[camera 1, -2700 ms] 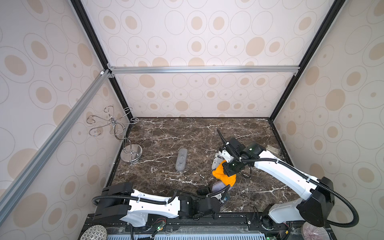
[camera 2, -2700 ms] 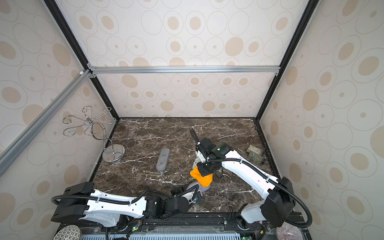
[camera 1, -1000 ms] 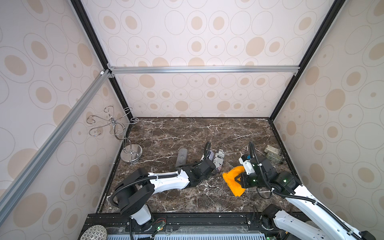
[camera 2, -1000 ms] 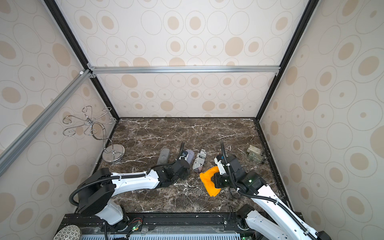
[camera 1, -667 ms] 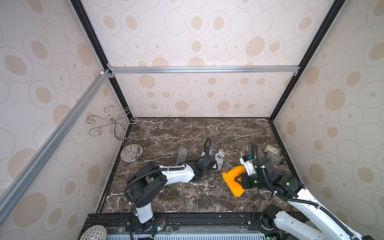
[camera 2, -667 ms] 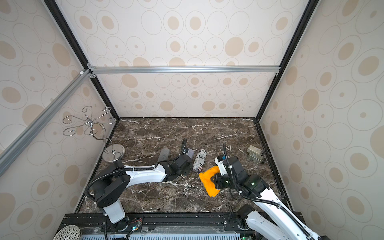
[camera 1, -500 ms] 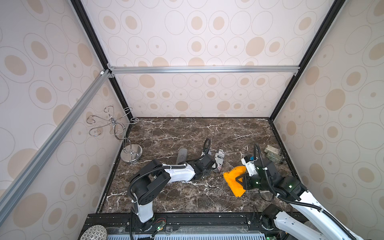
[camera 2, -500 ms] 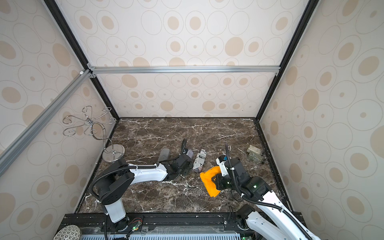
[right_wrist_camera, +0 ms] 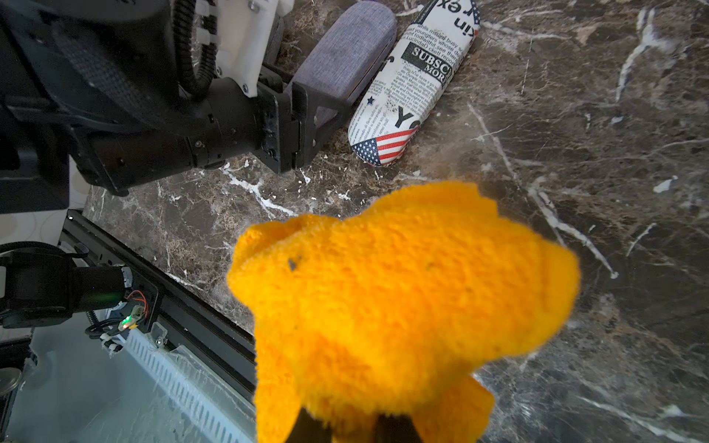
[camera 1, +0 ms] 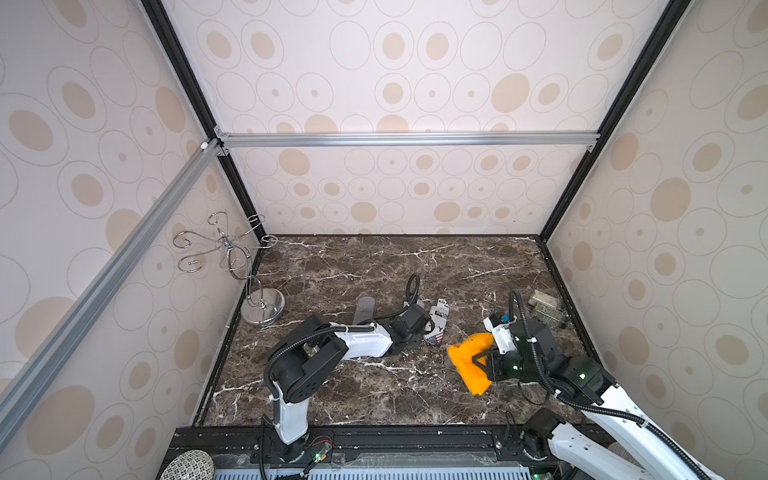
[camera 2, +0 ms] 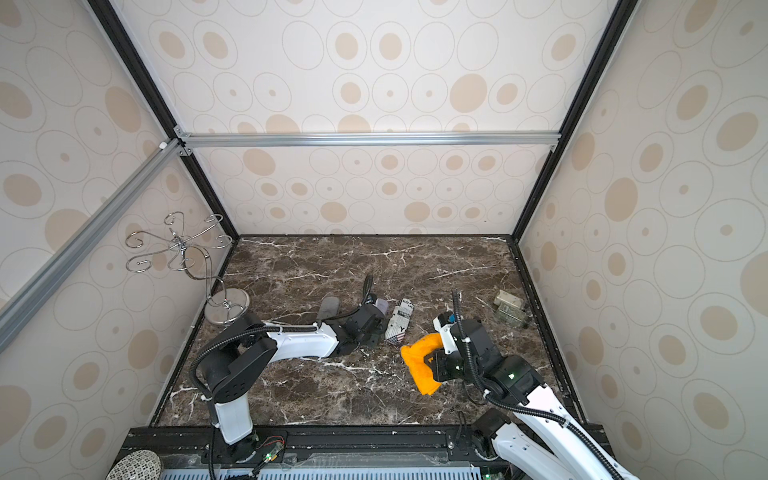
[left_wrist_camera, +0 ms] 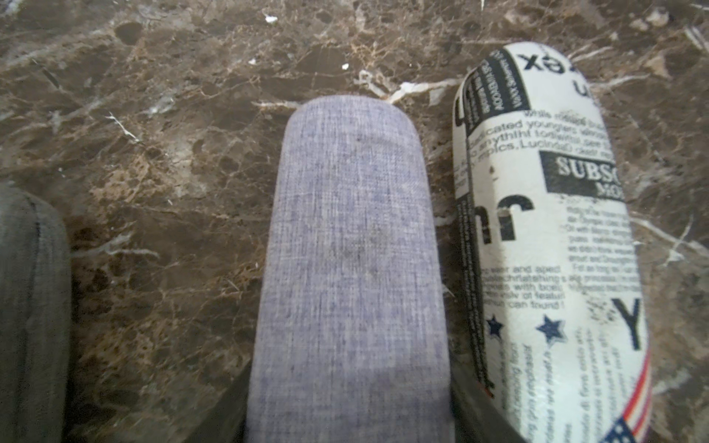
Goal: Wipe the eyeglass case
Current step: Place the eyeglass case at the center of the board.
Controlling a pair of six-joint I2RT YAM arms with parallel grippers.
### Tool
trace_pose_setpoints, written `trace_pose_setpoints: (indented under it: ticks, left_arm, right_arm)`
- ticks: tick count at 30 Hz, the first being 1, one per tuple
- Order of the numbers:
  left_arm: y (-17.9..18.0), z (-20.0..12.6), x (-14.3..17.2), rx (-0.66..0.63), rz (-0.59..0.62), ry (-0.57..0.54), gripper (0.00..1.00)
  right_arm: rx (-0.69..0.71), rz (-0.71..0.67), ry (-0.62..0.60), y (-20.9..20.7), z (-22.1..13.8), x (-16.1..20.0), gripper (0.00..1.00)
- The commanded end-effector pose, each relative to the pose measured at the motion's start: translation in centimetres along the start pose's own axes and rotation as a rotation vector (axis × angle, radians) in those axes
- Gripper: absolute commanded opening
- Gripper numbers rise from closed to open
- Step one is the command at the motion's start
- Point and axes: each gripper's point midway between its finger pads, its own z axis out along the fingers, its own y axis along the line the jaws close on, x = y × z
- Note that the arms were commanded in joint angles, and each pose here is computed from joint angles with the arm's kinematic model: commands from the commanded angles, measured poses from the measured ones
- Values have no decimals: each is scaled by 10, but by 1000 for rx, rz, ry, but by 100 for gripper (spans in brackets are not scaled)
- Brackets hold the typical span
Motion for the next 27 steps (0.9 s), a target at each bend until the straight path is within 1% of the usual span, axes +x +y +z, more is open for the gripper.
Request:
trace_pose_setpoints:
  ticks: [1, 13, 21, 24, 27]
  left_arm:
    - [-3, 2, -13, 7, -42, -25, 55]
    - [0, 4, -8, 0, -54, -10, 65]
    - [-2, 1, -10, 10, -57, -16, 68]
    - [-1, -4, -14, 14, -59, -22, 69]
    - [0, -19, -20, 30, -67, -40, 76]
  right_arm:
    - [10, 9, 0, -3, 2, 2, 0]
    - [-2, 16, 12, -3, 7, 7, 0]
    - [-4, 17, 18, -3, 8, 8, 0]
    - [-5, 19, 20, -3, 9, 8, 0]
    - [-6, 16, 24, -4, 11, 9, 0]
